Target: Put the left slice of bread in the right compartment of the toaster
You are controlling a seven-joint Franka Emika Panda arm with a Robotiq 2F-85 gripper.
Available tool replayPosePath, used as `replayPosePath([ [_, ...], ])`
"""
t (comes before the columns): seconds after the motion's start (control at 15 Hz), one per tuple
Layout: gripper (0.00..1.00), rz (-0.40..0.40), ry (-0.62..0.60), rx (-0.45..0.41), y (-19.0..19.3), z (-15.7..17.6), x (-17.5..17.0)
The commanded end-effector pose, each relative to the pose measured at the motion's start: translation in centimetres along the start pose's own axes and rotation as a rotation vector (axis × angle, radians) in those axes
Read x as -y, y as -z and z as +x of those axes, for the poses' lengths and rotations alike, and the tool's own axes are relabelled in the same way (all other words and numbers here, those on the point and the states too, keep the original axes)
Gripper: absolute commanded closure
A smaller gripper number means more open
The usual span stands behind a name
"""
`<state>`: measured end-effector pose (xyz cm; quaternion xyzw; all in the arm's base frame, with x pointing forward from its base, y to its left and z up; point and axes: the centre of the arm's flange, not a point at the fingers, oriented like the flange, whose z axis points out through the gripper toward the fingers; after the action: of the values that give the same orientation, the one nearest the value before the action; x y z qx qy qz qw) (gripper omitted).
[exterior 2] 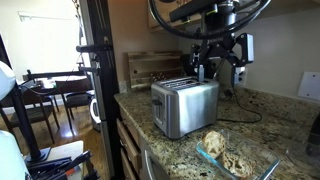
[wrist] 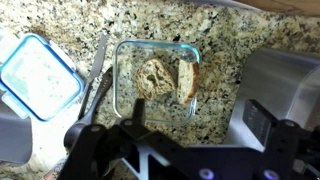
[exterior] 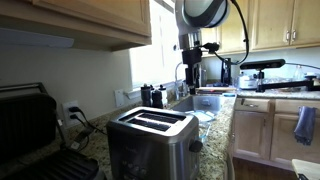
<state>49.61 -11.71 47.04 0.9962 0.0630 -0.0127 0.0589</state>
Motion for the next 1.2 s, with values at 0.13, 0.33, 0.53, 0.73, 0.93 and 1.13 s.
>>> replayPosePath([
  [0.13, 0.0, 0.008, 0.006, 0.019, -0.1, -0.1, 0.0],
  [0.33, 0.0, 0.01, 0.008, 0.028, -0.1, -0.1, 0.0],
  [0.53, 0.0, 0.014, 0.011, 0.041, -0.2, -0.2, 0.0],
  [0.73, 0.0, 0.02, 0.014, 0.055, -0.3, -0.3, 0.1],
  [0.93, 0.0, 0.053, 0.007, 0.08, -3.7, 1.5, 1.1],
  [1.13, 0.0, 0.059, 0.025, 0.123, -6.4, 2.6, 1.6],
])
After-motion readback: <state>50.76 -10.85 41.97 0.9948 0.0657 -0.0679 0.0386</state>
